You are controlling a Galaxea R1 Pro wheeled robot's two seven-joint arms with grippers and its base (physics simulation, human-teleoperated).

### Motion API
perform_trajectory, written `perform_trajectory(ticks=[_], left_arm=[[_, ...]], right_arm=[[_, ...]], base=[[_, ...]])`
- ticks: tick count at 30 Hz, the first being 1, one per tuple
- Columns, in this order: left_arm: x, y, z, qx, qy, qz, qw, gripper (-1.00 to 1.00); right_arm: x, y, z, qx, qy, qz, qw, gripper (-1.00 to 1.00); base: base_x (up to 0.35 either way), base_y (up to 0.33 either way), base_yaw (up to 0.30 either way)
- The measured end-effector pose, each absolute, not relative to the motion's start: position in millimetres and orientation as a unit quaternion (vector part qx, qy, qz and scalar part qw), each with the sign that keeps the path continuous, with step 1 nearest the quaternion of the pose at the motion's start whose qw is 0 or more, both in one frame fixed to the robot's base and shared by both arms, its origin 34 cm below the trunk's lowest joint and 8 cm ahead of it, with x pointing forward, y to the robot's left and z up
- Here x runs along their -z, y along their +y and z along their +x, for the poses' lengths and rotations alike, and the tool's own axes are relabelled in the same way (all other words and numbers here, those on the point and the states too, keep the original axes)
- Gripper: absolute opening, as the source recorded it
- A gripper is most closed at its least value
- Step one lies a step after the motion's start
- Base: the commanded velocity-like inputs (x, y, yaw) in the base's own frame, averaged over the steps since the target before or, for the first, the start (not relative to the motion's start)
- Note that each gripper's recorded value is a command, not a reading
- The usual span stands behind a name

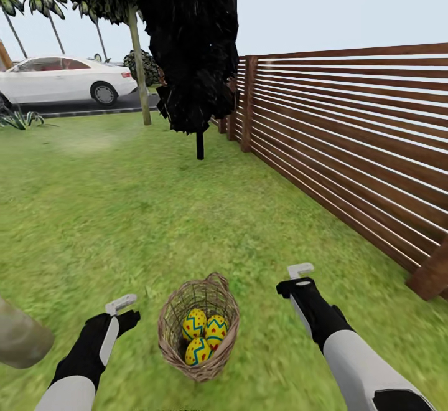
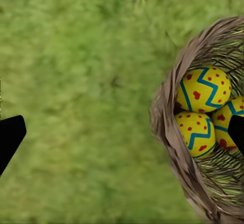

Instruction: Take the three Easter eggs out of the wicker basket on the lawn in the garden, then place them on the lawn next to a single tree (choose any tree) so that all three eggs are next to the same tree and none are left in the basket.

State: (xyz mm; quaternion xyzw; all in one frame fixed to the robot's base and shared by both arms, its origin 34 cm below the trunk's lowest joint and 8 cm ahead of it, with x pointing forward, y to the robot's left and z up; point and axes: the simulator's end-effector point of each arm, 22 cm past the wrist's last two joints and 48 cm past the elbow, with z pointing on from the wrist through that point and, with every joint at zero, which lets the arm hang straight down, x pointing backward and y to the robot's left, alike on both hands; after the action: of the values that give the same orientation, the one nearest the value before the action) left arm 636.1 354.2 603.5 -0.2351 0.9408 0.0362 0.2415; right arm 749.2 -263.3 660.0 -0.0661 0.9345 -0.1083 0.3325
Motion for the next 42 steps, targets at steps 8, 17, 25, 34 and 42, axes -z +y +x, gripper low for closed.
perform_trajectory(ticks=[8, 17, 25, 34, 42], left_arm=[[-597, 320, 636, -0.013, 0.944, -0.230, 0.235, 1.00], [-597, 306, 637, -0.005, 0.946, -0.226, 0.233, 1.00], [-593, 291, 635, 0.009, 0.946, -0.229, 0.228, 1.00], [-578, 275, 623, 0.035, 0.946, -0.246, 0.207, 1.00], [-572, 259, 620, 0.075, 0.935, -0.286, 0.197, 1.00]], right_arm=[[-649, -260, 741, 0.106, 0.939, -0.070, 0.320, 1.00], [-644, -258, 735, 0.103, 0.940, -0.072, 0.317, 1.00], [-643, -259, 735, 0.103, 0.940, -0.072, 0.316, 1.00], [-643, -259, 735, 0.103, 0.940, -0.072, 0.317, 1.00], [-642, -258, 734, 0.101, 0.940, -0.072, 0.316, 1.00]], base=[[0.039, -0.058, 0.289], [0.202, -0.191, 0.151], [0.019, -0.016, 0.003], [0.175, -0.146, 0.000], [0.076, -0.063, 0.000]])
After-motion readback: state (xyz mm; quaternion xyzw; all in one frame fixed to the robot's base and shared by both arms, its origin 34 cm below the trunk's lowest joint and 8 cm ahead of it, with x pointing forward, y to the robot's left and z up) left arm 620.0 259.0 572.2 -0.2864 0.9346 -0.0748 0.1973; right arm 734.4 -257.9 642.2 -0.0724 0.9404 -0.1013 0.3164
